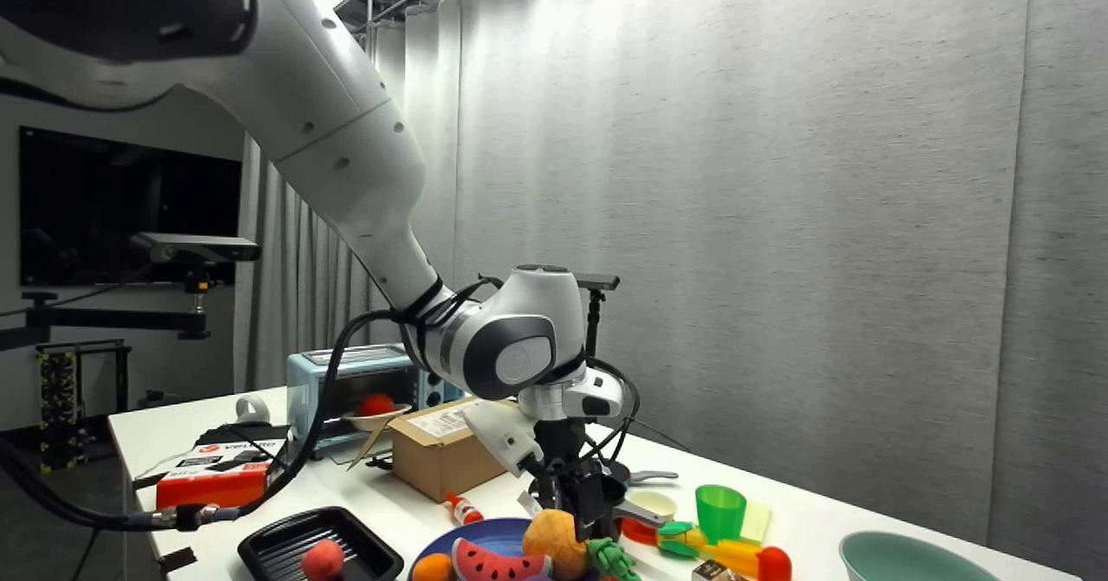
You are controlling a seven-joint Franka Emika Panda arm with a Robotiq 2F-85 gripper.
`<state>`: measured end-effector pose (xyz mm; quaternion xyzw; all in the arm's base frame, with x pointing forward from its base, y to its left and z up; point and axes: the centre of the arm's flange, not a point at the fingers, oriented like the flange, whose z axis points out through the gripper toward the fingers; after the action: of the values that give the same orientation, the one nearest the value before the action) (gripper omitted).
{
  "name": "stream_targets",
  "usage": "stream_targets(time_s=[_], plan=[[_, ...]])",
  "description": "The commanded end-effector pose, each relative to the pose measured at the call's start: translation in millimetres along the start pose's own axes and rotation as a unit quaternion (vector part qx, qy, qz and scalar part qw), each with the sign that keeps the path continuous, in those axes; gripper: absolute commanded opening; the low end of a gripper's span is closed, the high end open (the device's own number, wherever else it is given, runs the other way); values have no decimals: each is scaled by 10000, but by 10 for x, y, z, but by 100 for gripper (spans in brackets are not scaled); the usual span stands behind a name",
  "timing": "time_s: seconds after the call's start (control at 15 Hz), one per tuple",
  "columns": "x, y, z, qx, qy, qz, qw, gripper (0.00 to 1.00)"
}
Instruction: Put the pineapple and watermelon plushies on the white plate, then the purple plushie in the black pot and the orange plushie on the table
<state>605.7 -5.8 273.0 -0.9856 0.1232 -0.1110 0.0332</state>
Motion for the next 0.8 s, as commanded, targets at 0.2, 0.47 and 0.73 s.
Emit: stream_targets(time_s=[0.2,0.47,0.73], plan=[[186,-215,556,-34,-385,328,9987,87],[220,-144,499,-27,-388,329,9987,49],[272,33,73,87,-278,173,9994,21]])
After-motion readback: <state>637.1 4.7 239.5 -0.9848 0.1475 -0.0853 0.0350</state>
